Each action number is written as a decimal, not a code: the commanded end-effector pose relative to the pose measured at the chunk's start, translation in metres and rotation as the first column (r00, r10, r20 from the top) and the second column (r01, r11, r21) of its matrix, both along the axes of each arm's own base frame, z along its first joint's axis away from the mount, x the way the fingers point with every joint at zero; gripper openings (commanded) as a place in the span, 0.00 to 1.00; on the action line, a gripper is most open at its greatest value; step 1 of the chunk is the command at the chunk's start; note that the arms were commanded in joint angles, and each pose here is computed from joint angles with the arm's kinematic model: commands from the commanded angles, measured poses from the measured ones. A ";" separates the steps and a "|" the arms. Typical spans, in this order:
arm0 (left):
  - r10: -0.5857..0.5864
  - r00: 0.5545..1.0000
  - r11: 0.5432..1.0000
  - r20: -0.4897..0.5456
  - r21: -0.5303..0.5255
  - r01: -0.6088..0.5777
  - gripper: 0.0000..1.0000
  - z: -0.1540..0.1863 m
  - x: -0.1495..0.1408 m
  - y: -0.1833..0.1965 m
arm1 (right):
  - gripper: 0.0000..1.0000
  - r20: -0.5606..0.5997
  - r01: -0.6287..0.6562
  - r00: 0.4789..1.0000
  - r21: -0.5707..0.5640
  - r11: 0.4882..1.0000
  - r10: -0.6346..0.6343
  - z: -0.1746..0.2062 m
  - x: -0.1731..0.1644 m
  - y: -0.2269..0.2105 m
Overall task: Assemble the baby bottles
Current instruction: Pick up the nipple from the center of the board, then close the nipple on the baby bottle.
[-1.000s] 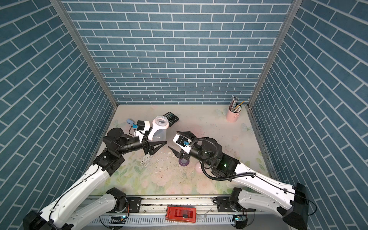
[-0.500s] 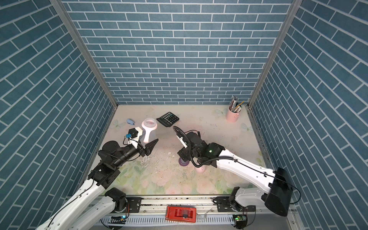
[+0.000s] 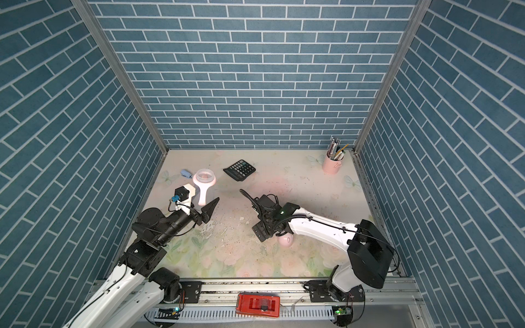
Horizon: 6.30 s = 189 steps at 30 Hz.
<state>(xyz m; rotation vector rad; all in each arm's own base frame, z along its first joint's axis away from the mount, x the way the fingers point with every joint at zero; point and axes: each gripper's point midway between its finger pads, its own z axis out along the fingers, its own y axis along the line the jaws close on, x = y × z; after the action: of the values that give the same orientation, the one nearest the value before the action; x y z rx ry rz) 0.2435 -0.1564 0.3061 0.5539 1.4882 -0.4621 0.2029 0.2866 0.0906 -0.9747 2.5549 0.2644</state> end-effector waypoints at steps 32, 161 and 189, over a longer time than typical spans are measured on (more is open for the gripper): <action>-0.012 1.000 1.000 0.002 0.021 0.012 0.61 0.001 0.000 -0.002 | 0.82 -0.067 0.213 0.975 -0.015 0.977 -0.214 -0.072 0.004 0.015; -0.592 0.801 0.800 -0.084 0.058 0.597 0.54 -0.092 -0.029 -0.094 | 0.44 0.264 -0.348 0.931 0.433 0.832 0.252 0.349 -0.021 0.056; -0.599 0.801 0.798 -0.012 0.075 0.598 0.50 -0.068 -0.039 -0.090 | 0.41 0.068 -0.341 0.932 0.491 0.802 0.355 0.315 -0.056 0.055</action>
<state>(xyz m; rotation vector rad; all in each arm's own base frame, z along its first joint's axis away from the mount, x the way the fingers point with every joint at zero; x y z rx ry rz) 0.2101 -0.2439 0.2176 1.0743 1.3762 -0.9001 0.1686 0.3526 0.3907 -1.2007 2.1513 0.8843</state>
